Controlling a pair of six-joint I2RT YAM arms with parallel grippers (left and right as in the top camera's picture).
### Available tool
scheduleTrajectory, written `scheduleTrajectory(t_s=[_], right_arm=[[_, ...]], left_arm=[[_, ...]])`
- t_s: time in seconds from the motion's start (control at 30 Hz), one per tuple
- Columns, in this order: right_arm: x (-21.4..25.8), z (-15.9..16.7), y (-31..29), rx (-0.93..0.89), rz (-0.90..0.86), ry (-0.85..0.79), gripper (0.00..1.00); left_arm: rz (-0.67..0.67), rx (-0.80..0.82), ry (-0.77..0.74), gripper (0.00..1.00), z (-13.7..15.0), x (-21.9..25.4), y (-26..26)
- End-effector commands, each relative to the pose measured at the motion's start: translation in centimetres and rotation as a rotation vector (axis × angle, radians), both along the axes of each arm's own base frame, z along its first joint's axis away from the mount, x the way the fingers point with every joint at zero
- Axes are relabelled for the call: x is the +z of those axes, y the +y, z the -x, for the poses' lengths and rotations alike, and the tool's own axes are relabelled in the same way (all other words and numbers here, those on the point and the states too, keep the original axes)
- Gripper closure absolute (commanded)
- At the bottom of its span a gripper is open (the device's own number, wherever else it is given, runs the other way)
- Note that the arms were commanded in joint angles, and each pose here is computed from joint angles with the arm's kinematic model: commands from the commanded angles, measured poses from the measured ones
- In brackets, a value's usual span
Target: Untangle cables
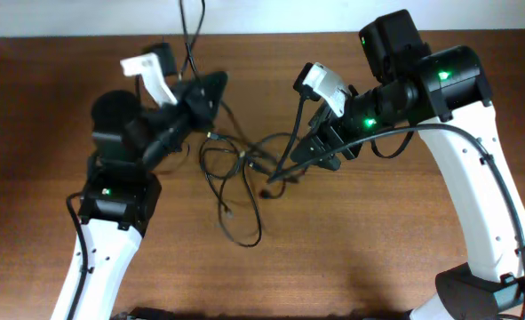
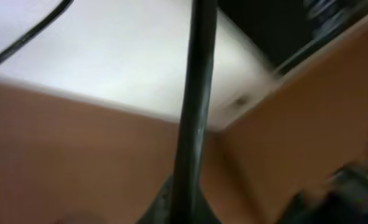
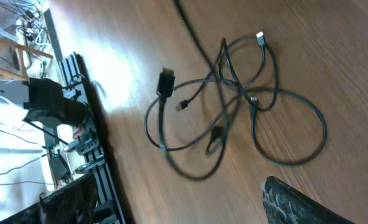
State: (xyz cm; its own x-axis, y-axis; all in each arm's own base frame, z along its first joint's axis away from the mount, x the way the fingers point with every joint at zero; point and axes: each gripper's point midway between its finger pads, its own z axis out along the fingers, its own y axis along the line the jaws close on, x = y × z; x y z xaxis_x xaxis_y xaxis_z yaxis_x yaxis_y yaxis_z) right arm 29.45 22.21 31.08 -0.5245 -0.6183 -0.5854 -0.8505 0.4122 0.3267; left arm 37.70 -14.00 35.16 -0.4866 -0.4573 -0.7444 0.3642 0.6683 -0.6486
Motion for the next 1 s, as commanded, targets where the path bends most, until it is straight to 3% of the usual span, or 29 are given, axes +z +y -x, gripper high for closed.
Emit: scheduleTrajectory(t_s=[0.0, 0.03, 0.07, 0.13, 0.3, 0.37, 0.43, 0.53, 0.73, 0.83, 0.9, 0.97], right_arm=[[-1.7, -1.0, -1.4, -0.109, 0.110, 0.032, 0.16], [-1.8, -1.1, -1.6, -0.120, 0.122, 0.031, 0.17], [-1.8, -1.1, -1.6, -0.120, 0.121, 0.029, 0.16], [-1.6, -1.5, -1.4, -0.123, 0.111, 0.012, 0.16], [-2.1, -2.0, -1.2, -0.137, 0.111, 0.026, 0.16], [-2.2, -2.1, -1.1, -0.135, 0.108, 0.028, 0.16], [-2.2, -2.2, -1.1, -0.135, 0.109, 0.028, 0.16], [-2.1, -2.2, -1.0, -0.133, 0.102, 0.027, 0.16], [-2.1, -3.1, 0.5, -0.101, 0.032, 0.023, 0.12], [-3.6, -3.9, 1.0, -0.100, 0.035, 0.066, 0.11], [-3.9, -4.4, 0.9, -0.111, 0.040, 0.065, 0.11], [-4.5, -5.4, -0.3, -0.184, 0.089, 0.064, 0.11]], left_arm=[[-0.434, 0.093, 0.089, 1.00, 0.3, -7.0, 3.6], [-0.585, 0.191, 0.234, 1.00, 1.1, -10.7, 6.7], [-0.652, 0.245, 0.316, 1.00, 1.7, -12.4, 8.3], [-0.672, 0.254, 0.345, 1.00, 1.9, -13.1, 8.7], [-0.648, 0.234, 0.080, 1.00, 0.3, -2.0, 6.8], [-0.704, 0.226, -0.043, 1.00, 0.5, 2.6, 6.3], [-0.801, 0.334, -0.030, 1.00, 0.9, 3.9, 8.7], [-0.915, 0.423, 0.040, 1.00, 1.4, 2.8, 11.2], [-0.875, 0.404, -0.027, 1.00, 1.0, 4.4, 9.8], [-0.890, 0.315, -0.075, 1.00, 1.2, 4.4, 6.5], [-1.028, 0.194, -0.061, 1.00, 1.3, 2.0, 4.6], [-1.253, 0.119, 0.126, 1.00, 1.3, -3.8, 5.9]])
